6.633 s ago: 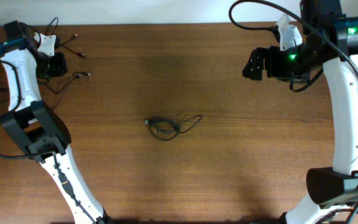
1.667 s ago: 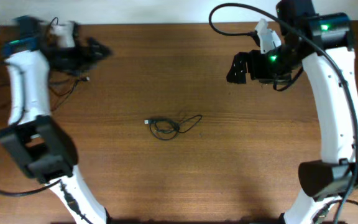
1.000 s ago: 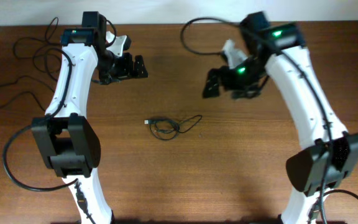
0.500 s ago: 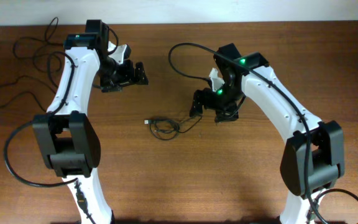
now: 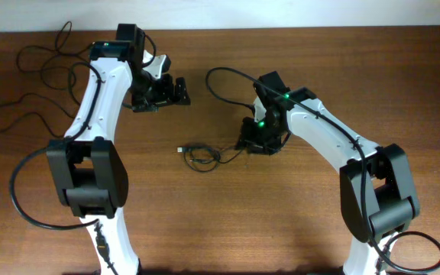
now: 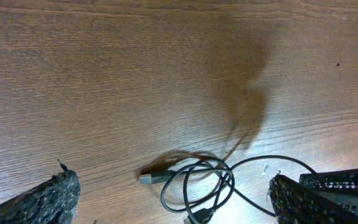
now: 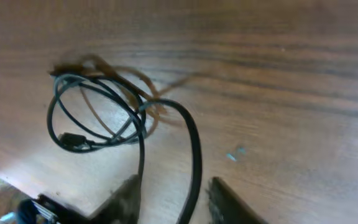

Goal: Untangle cables

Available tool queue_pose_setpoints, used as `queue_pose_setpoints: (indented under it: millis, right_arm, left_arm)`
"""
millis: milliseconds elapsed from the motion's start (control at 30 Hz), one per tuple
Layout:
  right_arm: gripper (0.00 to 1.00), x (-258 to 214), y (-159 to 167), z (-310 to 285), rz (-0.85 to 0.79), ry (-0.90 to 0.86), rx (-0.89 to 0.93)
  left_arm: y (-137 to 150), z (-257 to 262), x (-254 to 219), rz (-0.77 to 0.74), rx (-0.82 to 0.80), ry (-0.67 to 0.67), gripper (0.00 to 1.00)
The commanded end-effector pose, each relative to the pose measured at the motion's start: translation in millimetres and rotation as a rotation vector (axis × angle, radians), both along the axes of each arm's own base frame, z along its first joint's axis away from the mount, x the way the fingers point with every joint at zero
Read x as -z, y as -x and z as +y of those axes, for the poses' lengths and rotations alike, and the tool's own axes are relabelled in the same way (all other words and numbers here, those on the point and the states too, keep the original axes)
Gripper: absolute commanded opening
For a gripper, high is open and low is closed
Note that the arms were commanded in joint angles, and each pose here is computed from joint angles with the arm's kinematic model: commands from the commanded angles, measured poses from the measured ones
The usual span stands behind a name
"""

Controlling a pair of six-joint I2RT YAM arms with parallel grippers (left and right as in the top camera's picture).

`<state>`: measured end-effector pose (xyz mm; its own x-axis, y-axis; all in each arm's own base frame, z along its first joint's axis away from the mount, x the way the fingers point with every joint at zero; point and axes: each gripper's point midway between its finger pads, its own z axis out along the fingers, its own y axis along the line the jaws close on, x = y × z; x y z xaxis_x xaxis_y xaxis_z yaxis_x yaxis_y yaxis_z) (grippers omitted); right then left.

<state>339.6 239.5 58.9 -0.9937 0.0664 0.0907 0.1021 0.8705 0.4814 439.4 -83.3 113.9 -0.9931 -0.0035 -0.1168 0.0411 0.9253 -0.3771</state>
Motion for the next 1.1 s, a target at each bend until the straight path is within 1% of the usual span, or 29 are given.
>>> queue_pose_setpoints:
  millis: [0,33,133,167,233,267,333,433,500,533,600,733,767,933,1000,1067]
  right_arm:
    - [0.09,3.7,-1.6,0.8,-0.010,0.008,0.003]
    - [0.04,3.5,-2.7,1.3,-0.017,0.006,0.000]
    - [0.04,2.0,-3.1,3.1,-0.018,-0.005,-0.002]
    - [0.04,-2.5,-2.2,7.0,-0.017,-0.037,-0.018]
    - [0.04,-23.9,-4.1,20.1,-0.058,-0.155,-0.106]
    - [0.04,-40.5,-6.3,26.1,-0.093,-0.220,-0.148]
    - [0.04,-73.2,-13.6,27.2,-0.149,-0.284,-0.156]
    - [0.04,-121.7,-23.4,14.6,-0.251,-0.308,-0.132]
    - [0.04,-142.5,-25.7,7.4,-0.303,-0.318,-0.120]
    - [0.04,-152.2,-26.3,2.9,-0.331,-0.318,-0.112]
    - [0.04,-160.9,-29.7,-7.6,-0.375,-0.283,-0.089]
    - [0.04,-157.4,-36.3,-23.3,-0.394,-0.206,-0.044]
    - [0.04,-156.4,-35.4,-24.0,-0.386,-0.204,-0.041]
    - [0.04,-155.6,-30.3,-23.1,-0.326,-0.219,0.005]
    - [0.04,-159.2,-27.7,-18.5,-0.318,-0.253,-0.007]
    - [0.04,-163.5,-26.1,-13.9,-0.316,-0.288,-0.019]
  left_arm:
    - [2.0,-0.2,6.9,0.018,-0.006,-0.007,0.99]
    - [2.2,-0.3,7.5,0.019,-0.007,-0.007,0.99]
    - [3.4,-1.0,8.5,0.024,-0.005,-0.006,0.99]
    - [4.7,-2.3,9.8,0.028,-0.002,-0.006,0.99]
    - [8.9,-8.4,13.3,0.041,0.013,-0.007,1.00]
    - [11.2,-12.3,15.8,0.046,0.022,-0.008,0.97]
    - [18.9,-23.8,21.5,0.066,0.050,-0.010,0.84]
    - [30.0,-43.2,27.1,0.084,0.108,-0.014,0.69]
    - [35.9,-58.3,27.6,0.079,0.169,-0.008,0.61]
    - [39.6,-68.9,26.5,0.072,0.212,0.008,0.58]
    - [47.7,-89.1,25.0,0.065,0.283,0.026,0.58]
    - [59.1,-113.3,25.1,0.065,0.347,0.024,0.59]
    - [61.0,-118.7,25.0,0.061,0.359,0.024,0.60]
    - [61.6,-135.6,24.2,0.030,0.396,0.033,0.60]
    - [58.5,-136.9,23.9,0.015,0.396,0.035,0.58]
    - [56.6,-136.8,23.8,0.008,0.394,0.036,0.58]
